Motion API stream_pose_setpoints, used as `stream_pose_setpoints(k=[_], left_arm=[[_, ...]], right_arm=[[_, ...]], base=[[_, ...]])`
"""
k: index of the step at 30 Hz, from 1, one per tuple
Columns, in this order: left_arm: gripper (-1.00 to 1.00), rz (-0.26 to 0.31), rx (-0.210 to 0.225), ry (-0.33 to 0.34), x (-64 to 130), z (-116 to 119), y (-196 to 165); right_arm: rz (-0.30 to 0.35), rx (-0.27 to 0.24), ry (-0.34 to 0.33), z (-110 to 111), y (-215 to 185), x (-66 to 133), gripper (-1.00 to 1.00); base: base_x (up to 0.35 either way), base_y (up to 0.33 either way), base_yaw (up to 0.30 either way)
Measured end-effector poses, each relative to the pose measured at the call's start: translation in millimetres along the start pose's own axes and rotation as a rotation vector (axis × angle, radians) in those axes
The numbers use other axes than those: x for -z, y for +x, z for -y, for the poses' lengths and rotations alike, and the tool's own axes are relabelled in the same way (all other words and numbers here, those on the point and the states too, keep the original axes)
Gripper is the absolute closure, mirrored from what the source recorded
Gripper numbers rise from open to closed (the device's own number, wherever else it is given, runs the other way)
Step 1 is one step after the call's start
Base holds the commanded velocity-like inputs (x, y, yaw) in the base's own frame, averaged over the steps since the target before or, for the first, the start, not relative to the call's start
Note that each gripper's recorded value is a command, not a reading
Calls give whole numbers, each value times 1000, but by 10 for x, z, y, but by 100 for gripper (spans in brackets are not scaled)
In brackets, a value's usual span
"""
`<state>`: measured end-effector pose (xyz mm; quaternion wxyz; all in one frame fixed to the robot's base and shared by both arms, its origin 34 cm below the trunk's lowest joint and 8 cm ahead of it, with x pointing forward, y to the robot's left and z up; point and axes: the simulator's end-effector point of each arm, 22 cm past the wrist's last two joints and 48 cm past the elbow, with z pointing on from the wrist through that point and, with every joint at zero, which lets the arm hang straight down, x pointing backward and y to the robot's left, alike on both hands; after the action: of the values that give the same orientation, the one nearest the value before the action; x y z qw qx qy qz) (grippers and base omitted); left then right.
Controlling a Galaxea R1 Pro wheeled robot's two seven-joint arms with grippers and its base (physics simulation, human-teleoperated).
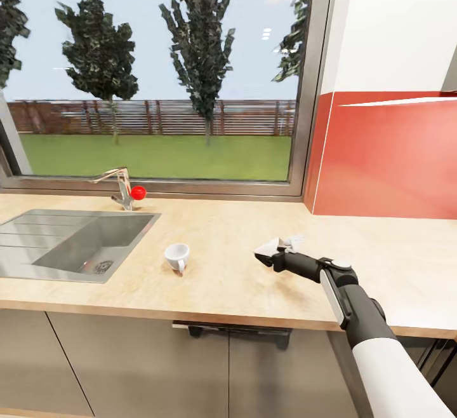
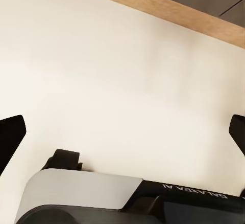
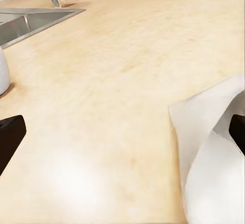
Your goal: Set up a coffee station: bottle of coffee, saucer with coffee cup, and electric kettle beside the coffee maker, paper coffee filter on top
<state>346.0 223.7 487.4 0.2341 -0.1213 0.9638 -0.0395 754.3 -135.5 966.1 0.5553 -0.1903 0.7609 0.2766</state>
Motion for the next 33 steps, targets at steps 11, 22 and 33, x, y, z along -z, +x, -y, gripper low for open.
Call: stream_pose_setpoints(k=[11,22,33], left_arm=[[-100,0,0,0,0,0,0],[-100,0,0,0,0,0,0],[-100,0,0,0,1,0,0]], right_arm=[[-15,-8,34,83,73,-14,-100],[-24,-14,35,86,118,-27,-100],[-25,-14,35,85,125,-30,-100]], base=[[0,0,0],[2,0,0],[31,0,0]])
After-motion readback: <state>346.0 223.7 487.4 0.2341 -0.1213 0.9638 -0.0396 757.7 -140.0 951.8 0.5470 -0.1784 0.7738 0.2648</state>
